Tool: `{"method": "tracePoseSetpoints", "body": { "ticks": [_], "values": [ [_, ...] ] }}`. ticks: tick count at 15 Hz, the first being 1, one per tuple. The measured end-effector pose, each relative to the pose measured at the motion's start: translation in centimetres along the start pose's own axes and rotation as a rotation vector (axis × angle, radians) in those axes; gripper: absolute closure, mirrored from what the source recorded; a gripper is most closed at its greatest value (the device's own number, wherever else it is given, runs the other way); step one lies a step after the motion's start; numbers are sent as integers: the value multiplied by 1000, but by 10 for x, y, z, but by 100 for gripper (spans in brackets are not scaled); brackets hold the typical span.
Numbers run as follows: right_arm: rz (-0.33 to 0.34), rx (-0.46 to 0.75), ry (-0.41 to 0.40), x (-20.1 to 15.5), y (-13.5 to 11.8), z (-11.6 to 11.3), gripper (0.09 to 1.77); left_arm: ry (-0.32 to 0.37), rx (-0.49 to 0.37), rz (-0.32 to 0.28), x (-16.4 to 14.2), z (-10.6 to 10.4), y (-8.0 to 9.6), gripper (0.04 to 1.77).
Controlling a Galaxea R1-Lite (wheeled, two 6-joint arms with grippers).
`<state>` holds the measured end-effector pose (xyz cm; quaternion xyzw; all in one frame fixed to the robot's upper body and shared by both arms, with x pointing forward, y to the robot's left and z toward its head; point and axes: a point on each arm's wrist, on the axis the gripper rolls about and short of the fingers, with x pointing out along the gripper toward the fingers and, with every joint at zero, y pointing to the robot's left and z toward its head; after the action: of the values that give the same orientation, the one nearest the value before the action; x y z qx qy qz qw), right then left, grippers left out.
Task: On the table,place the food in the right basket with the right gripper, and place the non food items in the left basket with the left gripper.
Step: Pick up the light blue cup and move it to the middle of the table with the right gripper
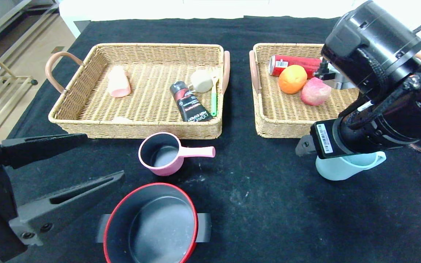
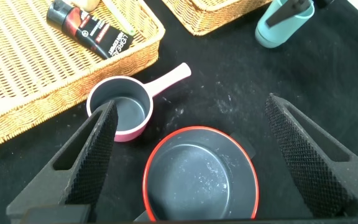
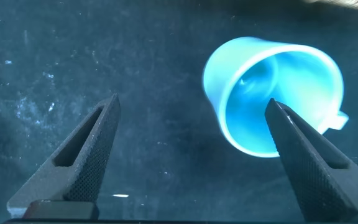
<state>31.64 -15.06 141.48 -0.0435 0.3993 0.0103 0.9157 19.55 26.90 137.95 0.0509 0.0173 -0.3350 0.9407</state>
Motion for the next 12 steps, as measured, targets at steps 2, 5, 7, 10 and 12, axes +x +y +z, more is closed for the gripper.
{"method": "tracePoseSetpoints", "body": {
  "ticks": [2,5,7,10,12],
  "values": [
    [-14,10,19,10,1,2,16,-3,1,1,-1,0,0,9],
    [-39,25,28,20,-2,5,16,-5,2,1,-1,1,0,9],
    [-47,36,34,24,-5,7,15,-5,2,1,-1,1,0,9],
    [-40,55,57,31,-6,8,15,-5,6,1,-1,1,0,9],
    [-45,80,67,36,-7,10,15,-3,7,1,-1,0,0,9]
  ]
}}
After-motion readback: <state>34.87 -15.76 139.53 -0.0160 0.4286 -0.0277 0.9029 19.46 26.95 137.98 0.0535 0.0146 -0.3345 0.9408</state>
